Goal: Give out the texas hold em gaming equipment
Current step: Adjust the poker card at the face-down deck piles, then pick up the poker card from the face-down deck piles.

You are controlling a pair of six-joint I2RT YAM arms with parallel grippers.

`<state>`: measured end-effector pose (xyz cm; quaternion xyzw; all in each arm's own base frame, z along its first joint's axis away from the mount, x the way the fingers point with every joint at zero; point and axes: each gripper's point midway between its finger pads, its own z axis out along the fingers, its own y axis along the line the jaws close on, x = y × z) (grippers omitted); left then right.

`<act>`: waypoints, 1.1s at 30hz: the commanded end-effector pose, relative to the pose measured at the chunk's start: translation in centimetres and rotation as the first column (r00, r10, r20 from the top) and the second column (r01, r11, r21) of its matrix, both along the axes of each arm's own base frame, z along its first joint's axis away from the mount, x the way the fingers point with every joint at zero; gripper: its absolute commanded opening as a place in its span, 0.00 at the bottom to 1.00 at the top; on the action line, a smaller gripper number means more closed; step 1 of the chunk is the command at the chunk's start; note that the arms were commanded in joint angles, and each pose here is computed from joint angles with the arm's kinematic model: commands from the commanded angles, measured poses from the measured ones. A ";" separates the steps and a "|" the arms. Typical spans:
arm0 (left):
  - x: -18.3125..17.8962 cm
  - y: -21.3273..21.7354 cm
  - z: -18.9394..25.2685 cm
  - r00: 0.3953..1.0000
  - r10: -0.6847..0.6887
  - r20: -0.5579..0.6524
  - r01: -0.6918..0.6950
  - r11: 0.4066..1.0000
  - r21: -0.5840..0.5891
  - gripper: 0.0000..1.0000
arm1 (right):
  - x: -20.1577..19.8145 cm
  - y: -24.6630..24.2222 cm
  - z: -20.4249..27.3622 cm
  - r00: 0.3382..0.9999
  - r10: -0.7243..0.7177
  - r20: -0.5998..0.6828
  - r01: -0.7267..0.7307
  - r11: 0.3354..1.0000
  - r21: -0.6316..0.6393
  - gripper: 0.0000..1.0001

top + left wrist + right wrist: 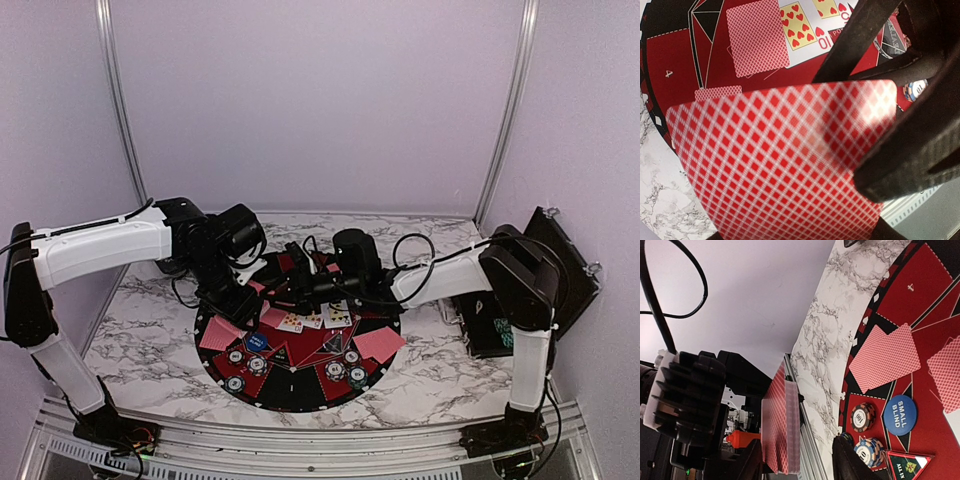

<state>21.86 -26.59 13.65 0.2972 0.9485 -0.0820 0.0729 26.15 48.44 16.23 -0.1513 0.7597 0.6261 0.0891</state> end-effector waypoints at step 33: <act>-0.2 -0.2 0.8 1.000 -0.011 0.009 0.011 1.000 -0.029 0.63 | -0.3 -0.1 2.3 1.000 0.013 -0.014 -0.011 0.997 0.079 0.19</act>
